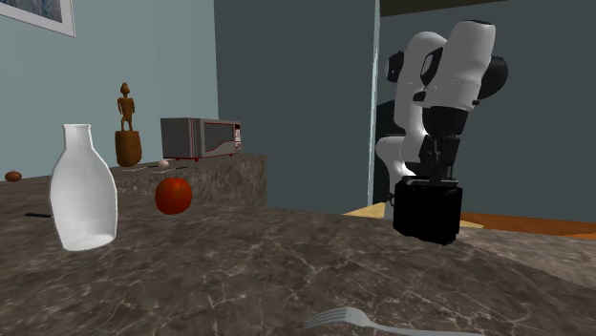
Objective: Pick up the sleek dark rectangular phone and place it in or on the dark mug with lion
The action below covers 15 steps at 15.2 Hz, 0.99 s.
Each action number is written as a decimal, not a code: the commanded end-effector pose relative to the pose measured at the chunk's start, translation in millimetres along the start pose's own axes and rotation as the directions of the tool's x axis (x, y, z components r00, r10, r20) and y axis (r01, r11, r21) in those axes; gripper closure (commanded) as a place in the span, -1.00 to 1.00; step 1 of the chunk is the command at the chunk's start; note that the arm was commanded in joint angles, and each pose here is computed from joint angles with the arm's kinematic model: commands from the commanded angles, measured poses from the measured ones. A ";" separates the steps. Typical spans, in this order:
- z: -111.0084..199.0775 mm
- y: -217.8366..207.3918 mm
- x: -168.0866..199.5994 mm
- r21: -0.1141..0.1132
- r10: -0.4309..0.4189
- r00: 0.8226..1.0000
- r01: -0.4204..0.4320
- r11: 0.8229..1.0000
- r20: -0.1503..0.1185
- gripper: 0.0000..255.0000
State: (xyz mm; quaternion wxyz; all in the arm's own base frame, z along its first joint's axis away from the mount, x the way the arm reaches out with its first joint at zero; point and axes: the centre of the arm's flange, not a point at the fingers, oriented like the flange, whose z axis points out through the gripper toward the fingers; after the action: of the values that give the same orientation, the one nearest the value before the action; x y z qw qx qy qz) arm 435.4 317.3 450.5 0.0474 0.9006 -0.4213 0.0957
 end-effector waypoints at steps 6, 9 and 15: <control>-39.5 -0.2 -0.5 0.000 0.000 1.000 0.000 1.000 0.000 -1.00; -49.9 -0.2 -0.5 0.000 0.000 1.000 0.000 1.000 0.000 -1.00; -49.9 -0.2 -0.5 0.000 0.000 1.000 0.000 1.000 0.000 -1.00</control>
State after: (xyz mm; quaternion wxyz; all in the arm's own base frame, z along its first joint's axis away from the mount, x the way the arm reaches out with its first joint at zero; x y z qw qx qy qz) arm 428.7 326.1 499.1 0.0476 0.9006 -0.4213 0.0956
